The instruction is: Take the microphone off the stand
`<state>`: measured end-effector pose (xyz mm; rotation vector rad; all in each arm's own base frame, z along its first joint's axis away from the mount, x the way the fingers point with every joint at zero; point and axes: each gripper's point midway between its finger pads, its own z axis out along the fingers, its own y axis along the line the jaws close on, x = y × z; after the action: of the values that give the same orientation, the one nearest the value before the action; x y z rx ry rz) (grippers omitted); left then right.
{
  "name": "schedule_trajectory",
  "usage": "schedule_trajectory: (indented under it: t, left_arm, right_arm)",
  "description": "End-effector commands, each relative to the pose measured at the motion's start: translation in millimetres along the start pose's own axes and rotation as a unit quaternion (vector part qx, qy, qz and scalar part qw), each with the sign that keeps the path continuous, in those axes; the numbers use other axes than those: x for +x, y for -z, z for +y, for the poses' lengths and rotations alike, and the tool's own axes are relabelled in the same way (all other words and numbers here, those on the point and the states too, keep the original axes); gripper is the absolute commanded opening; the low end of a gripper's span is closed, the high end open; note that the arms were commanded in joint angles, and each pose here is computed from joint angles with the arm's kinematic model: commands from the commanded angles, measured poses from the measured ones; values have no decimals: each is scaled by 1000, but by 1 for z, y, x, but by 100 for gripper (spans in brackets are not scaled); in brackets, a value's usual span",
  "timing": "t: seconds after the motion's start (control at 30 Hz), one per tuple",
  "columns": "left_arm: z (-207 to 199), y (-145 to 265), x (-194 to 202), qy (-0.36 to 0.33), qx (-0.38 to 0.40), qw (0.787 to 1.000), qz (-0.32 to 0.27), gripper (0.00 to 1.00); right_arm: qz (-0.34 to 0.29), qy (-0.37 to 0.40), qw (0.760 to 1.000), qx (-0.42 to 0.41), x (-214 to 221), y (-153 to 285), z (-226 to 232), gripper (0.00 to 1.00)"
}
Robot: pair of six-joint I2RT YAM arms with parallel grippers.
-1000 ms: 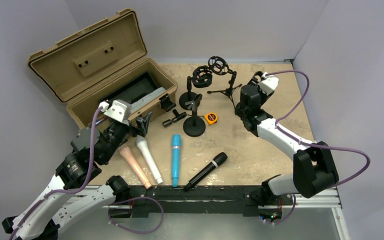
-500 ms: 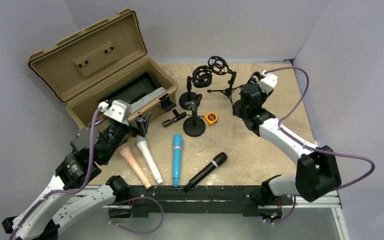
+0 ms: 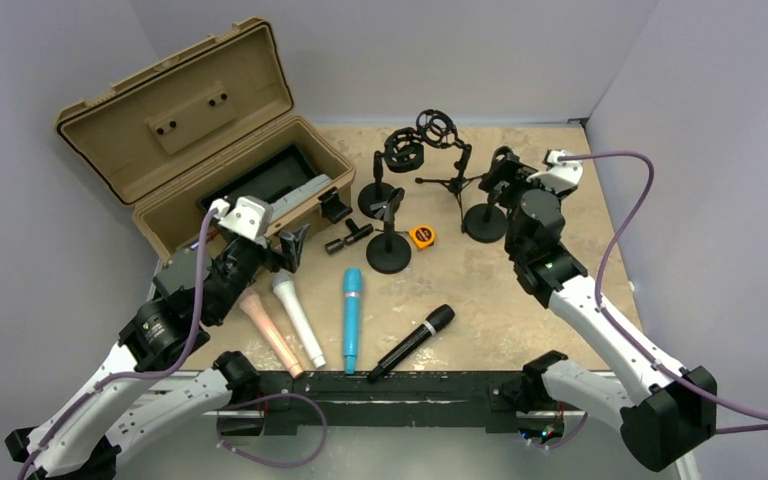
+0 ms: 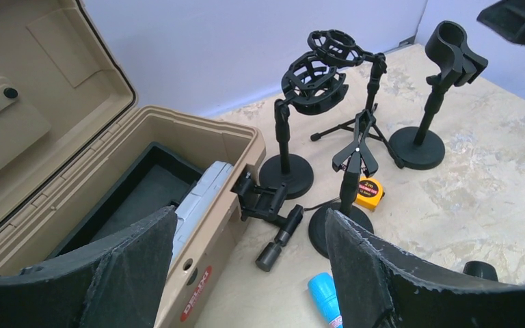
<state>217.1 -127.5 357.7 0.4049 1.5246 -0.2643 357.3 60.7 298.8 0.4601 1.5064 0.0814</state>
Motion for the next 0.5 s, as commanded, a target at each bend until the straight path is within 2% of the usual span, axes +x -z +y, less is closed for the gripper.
schedule_trajectory:
  t: [0.0, 0.13, 0.27, 0.47]
  left_arm:
    - [7, -2, -6, 3, -21, 1000, -10, 78]
    - [20, 14, -30, 27, -38, 998, -29, 78]
    - [31, 39, -53, 74, -46, 995, -58, 79]
    - [53, 82, -81, 149, -61, 981, -105, 84]
  right_arm:
    - [-24, -15, 999, -39, -47, 8, 21, 91]
    - [-69, -31, 992, -100, -108, 33, 38, 92]
    - [-133, -52, 974, -178, -173, 76, 49, 98]
    - [-203, -75, 948, -232, -235, 129, 42, 99]
